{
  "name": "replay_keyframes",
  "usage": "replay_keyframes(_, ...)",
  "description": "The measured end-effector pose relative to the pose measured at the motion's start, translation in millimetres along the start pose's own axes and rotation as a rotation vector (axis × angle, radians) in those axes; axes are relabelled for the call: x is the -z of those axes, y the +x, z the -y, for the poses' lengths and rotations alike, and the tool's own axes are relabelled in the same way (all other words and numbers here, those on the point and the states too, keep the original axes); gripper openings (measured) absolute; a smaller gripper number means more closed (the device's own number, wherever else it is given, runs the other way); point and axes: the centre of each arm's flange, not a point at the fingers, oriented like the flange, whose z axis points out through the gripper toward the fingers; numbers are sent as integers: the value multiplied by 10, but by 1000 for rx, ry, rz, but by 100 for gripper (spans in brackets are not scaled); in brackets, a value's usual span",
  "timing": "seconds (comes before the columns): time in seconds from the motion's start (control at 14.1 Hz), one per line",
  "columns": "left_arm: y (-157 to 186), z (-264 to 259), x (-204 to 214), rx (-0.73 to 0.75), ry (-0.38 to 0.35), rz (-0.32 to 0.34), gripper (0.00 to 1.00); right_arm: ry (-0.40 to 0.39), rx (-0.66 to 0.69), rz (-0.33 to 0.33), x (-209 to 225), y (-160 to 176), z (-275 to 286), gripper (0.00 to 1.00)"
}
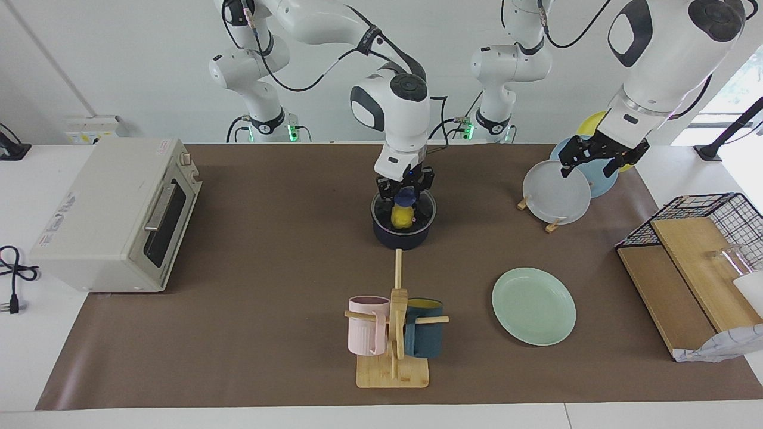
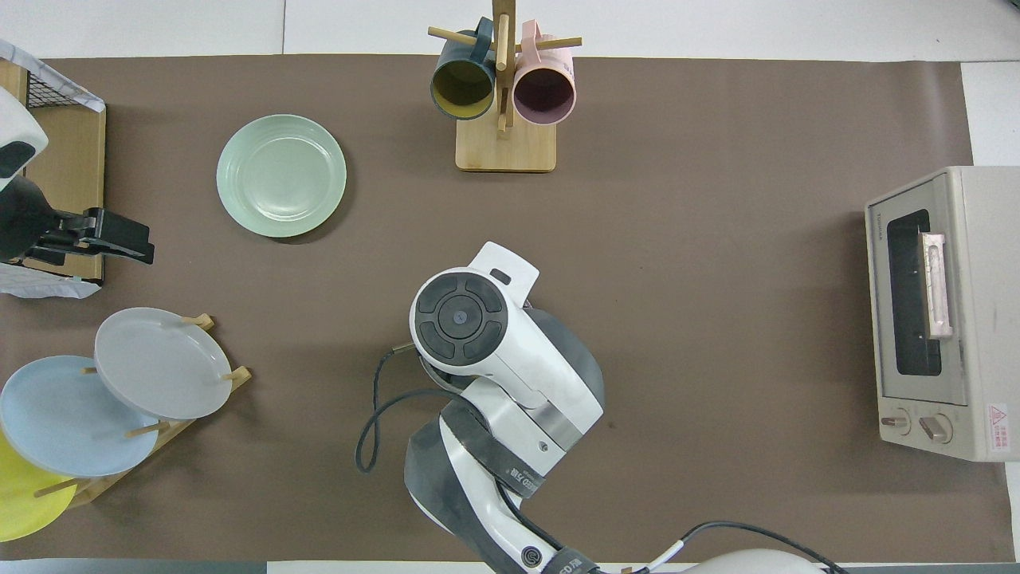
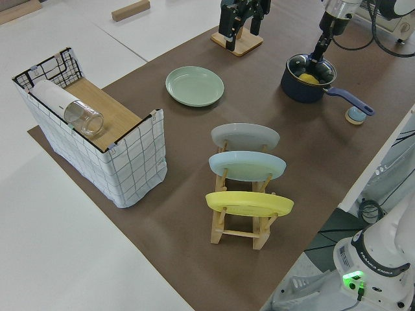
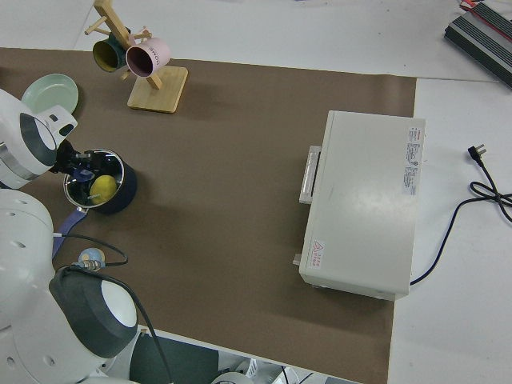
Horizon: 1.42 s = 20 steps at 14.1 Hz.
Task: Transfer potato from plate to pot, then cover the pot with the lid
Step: 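Lower the glass lid onto the pot with the right gripper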
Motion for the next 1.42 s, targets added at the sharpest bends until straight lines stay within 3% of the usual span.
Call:
replay_keyframes(0.35,-57,-163,156,-28,1,-63,100,-16,18,-14,-13,-15,24,66)
replay_keyframes(0.92,-67,-133,232,-21,1,-80,100,-22,41,-57,-20,-57,51,67)
replay_keyframes(0.99,-67,-136,232,-22,1,-80,100,-25,40,-52,-52,-62,41,72)
replay_keyframes(1.13,-67,-137,231,-22,1,-80,100,-27,34,-48,-111,-44,7,96)
replay_keyframes(1.2,-68,-137,231,-22,1,-80,100,-25,25,-55,-75,-8,-29,100)
replay_keyframes(1.42,-67,-128,231,-20,1,-80,100,-25,-29,-68,350,219,-267,100)
